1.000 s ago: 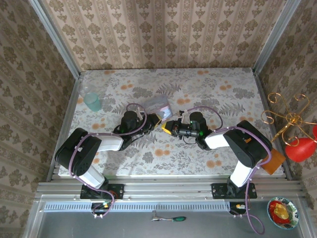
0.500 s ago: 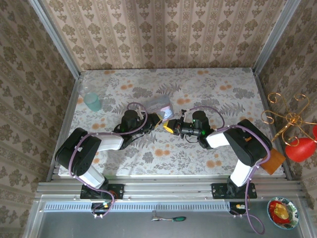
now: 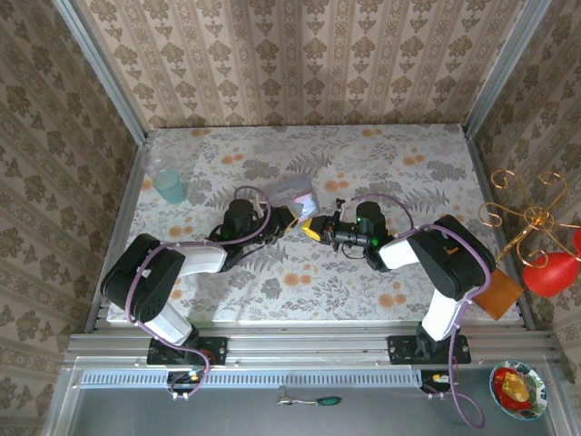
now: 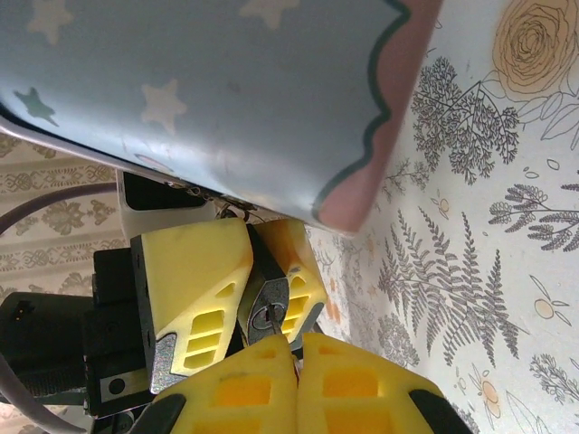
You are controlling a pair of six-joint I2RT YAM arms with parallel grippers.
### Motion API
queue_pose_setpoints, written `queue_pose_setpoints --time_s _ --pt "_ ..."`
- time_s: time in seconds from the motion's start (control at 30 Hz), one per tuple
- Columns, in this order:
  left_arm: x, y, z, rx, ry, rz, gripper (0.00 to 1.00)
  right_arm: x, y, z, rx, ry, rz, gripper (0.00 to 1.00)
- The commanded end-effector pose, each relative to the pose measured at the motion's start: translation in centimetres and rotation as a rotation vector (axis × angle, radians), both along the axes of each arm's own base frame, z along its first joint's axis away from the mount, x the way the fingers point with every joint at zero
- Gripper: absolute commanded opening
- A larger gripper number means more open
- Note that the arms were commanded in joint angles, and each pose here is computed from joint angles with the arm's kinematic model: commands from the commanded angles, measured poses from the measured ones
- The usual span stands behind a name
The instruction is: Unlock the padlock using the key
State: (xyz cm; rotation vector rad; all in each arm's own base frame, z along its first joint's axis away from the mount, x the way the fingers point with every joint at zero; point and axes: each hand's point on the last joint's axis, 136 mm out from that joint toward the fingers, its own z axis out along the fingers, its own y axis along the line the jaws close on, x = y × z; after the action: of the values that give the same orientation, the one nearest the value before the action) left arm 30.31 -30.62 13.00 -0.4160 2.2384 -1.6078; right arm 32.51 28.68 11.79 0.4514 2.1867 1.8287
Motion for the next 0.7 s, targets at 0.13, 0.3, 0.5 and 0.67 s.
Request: queue_pose_setpoints --time_s 0.13,0.3,0.5,0.67 --pt "-3.8 -4.4 7.8 -0.229 -0.167 -0.226 0.00 1.9 1.1 1.1 0.080 -0.037 -0.072 0.00" --pt "-3.7 -4.3 7.8 -0.232 -0.160 -0.221 0.00 1.7 1.8 2.3 0.104 -0.076 -0.049 0.00" --pt "-4.0 -4.5 7.9 -0.233 -0.160 -0.237 0.00 1.7 2.1 3.3 0.123 -0.100 -0.030 0.00" --pt "-4.0 -4.5 7.4 -0.223 -0.153 -0.241 0.00 1.6 2.6 4.3 0.146 -0.114 -0.014 0.00"
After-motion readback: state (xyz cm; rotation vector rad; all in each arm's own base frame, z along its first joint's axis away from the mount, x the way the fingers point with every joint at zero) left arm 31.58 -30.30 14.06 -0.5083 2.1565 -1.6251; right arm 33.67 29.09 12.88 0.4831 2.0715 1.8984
